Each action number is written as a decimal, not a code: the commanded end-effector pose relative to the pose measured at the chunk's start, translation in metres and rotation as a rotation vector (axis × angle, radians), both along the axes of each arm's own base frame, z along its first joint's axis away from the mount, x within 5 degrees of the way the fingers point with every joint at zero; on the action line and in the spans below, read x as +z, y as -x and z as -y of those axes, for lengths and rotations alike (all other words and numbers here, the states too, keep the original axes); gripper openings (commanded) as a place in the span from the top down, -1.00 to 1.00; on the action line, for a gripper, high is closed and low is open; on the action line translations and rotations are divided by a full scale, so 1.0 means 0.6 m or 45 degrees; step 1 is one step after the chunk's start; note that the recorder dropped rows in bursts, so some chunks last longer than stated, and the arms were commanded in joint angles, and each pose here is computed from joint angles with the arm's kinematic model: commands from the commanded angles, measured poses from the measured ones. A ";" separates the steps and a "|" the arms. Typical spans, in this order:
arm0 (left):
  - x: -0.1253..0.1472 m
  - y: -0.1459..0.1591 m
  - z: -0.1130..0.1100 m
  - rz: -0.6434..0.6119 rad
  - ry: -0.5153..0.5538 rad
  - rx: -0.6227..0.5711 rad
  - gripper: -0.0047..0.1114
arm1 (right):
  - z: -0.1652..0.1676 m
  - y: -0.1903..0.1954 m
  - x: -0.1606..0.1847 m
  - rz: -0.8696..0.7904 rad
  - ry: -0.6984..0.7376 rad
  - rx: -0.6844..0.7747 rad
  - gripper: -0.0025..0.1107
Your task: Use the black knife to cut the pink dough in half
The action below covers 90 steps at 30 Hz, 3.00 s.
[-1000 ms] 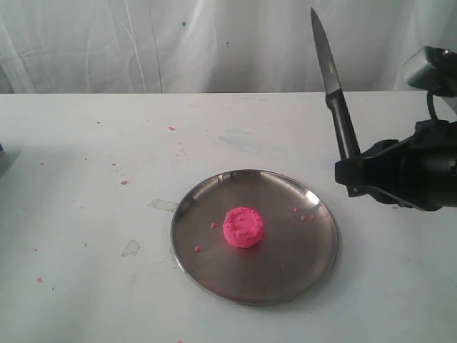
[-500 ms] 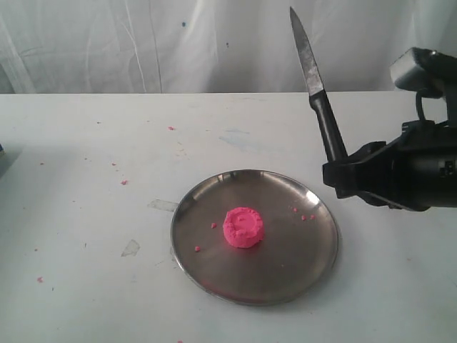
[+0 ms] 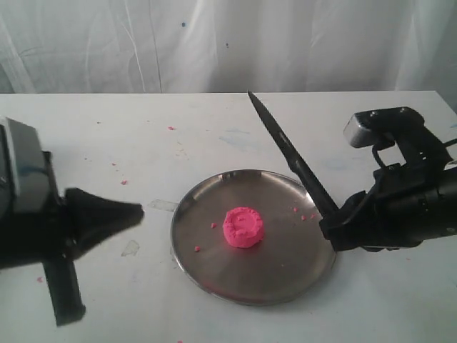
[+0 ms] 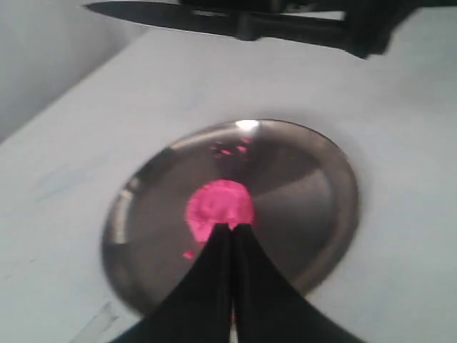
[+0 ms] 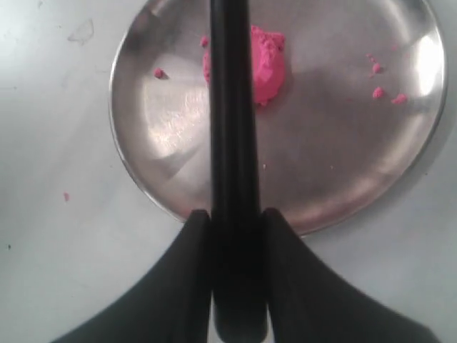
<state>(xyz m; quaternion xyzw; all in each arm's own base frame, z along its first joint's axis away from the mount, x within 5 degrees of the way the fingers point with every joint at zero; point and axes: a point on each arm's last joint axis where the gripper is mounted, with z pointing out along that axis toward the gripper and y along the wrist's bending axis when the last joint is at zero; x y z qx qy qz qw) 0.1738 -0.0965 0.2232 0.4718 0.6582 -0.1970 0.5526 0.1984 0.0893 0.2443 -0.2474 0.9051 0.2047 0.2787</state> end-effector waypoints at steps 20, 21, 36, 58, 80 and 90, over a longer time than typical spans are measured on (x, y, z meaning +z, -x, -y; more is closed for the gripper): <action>-0.044 -0.088 0.080 0.049 -0.237 -0.100 0.92 | -0.056 -0.017 -0.080 -0.106 0.352 0.240 0.96; -0.040 -0.091 0.080 0.054 -0.222 -0.083 0.92 | -0.059 -0.017 -0.081 -0.098 0.352 0.246 0.96; -0.054 -0.177 0.126 0.092 -0.055 -0.108 0.92 | -0.059 -0.029 -0.090 -0.030 0.386 0.233 0.96; -0.062 -0.196 0.131 0.035 0.156 0.002 0.92 | -0.061 -0.032 -0.104 -0.080 0.400 0.240 0.96; -0.128 -0.260 0.157 -0.032 0.129 0.011 0.92 | -0.060 -0.031 -0.072 0.008 0.350 0.194 0.96; -0.134 -0.265 0.152 -0.070 0.092 0.077 0.92 | -0.061 -0.034 -0.082 -0.012 0.359 0.192 0.96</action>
